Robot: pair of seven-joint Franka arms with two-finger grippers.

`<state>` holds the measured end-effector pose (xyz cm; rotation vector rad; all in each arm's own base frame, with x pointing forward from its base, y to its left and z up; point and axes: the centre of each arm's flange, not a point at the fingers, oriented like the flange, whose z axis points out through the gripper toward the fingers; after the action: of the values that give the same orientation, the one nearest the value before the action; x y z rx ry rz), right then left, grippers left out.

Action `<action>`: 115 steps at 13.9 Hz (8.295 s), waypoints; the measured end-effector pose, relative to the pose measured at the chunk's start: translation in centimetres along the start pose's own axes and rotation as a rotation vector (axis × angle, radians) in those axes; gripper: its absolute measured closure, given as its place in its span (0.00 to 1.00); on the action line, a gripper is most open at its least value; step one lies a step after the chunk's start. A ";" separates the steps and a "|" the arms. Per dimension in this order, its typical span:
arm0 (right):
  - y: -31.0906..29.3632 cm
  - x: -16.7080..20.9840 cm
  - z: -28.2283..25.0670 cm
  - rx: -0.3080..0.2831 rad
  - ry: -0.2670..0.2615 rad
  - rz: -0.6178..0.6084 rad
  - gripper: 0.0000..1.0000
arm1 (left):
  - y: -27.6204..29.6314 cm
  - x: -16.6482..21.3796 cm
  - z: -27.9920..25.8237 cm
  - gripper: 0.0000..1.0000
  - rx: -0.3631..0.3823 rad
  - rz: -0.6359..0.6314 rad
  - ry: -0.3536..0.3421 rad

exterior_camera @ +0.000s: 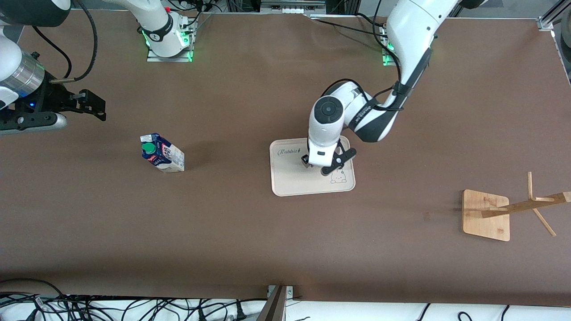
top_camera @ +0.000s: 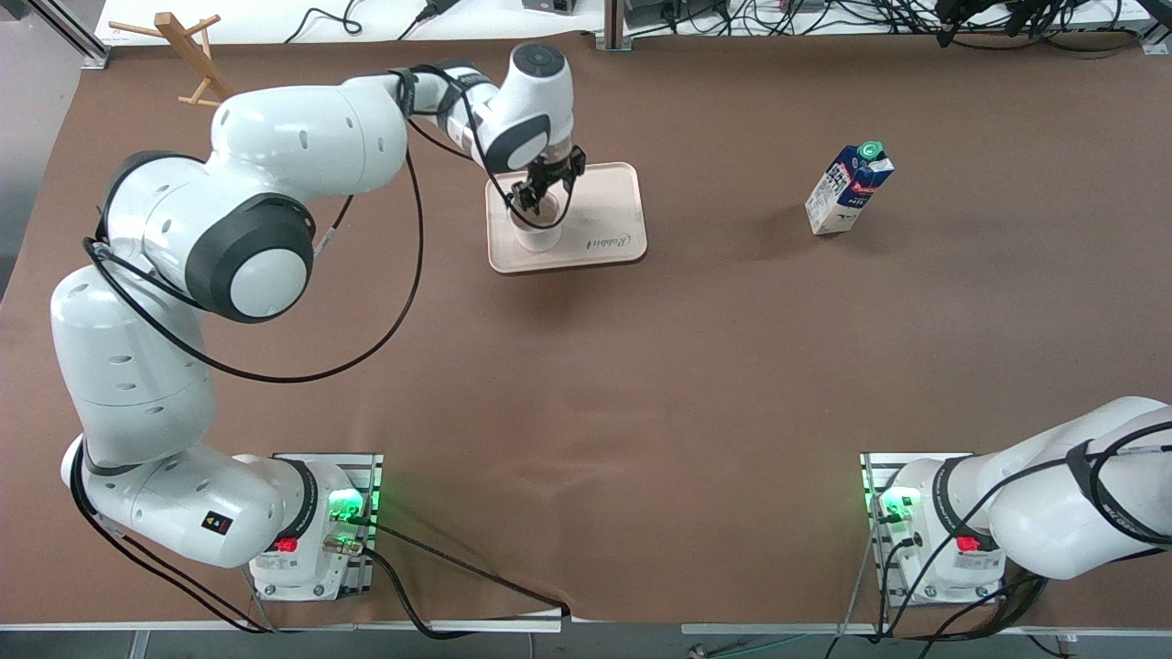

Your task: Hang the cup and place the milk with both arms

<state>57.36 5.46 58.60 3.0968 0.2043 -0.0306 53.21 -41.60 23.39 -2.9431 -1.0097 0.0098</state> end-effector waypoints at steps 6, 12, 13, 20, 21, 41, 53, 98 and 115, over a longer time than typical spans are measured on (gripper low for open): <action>5.2 -0.6 3.0 -0.003 -0.098 0.082 0.00 | 0.1 -0.3 0.7 0.87 0.002 0.022 -0.001; 4.8 -0.5 3.3 0.027 -0.099 0.060 0.00 | 0.1 5.0 -4.8 0.94 0.077 0.098 0.030; 5.0 -0.6 3.3 0.030 -0.098 0.062 0.00 | -0.4 7.0 -7.5 0.94 0.133 0.154 0.025; 5.1 -0.3 2.9 -0.007 -0.075 0.052 0.00 | -9.3 23.2 -17.7 0.94 0.196 0.451 -0.033; 5.1 -0.3 2.9 -0.011 -0.074 0.050 0.00 | -10.5 24.8 -18.2 0.94 0.192 0.492 -0.037; 5.1 -0.3 2.8 -0.012 -0.071 0.050 0.00 | -26.9 35.7 -28.7 0.94 0.051 0.889 -0.092; 5.0 -0.3 2.8 -0.012 -0.071 0.049 0.00 | -30.2 38.7 -27.2 0.94 0.007 0.958 -0.112; 5.0 -0.3 2.7 -0.012 -0.068 0.048 0.00 | -29.6 38.4 -27.4 0.94 0.002 0.974 -0.106; 5.0 -0.2 2.7 -0.013 -0.065 0.048 0.00 | -29.2 40.1 -27.8 0.94 0.004 1.078 -0.031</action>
<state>57.74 0.38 56.10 3.0810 0.1269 -0.1285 67.40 5.34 52.23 -3.0566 0.6463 0.0782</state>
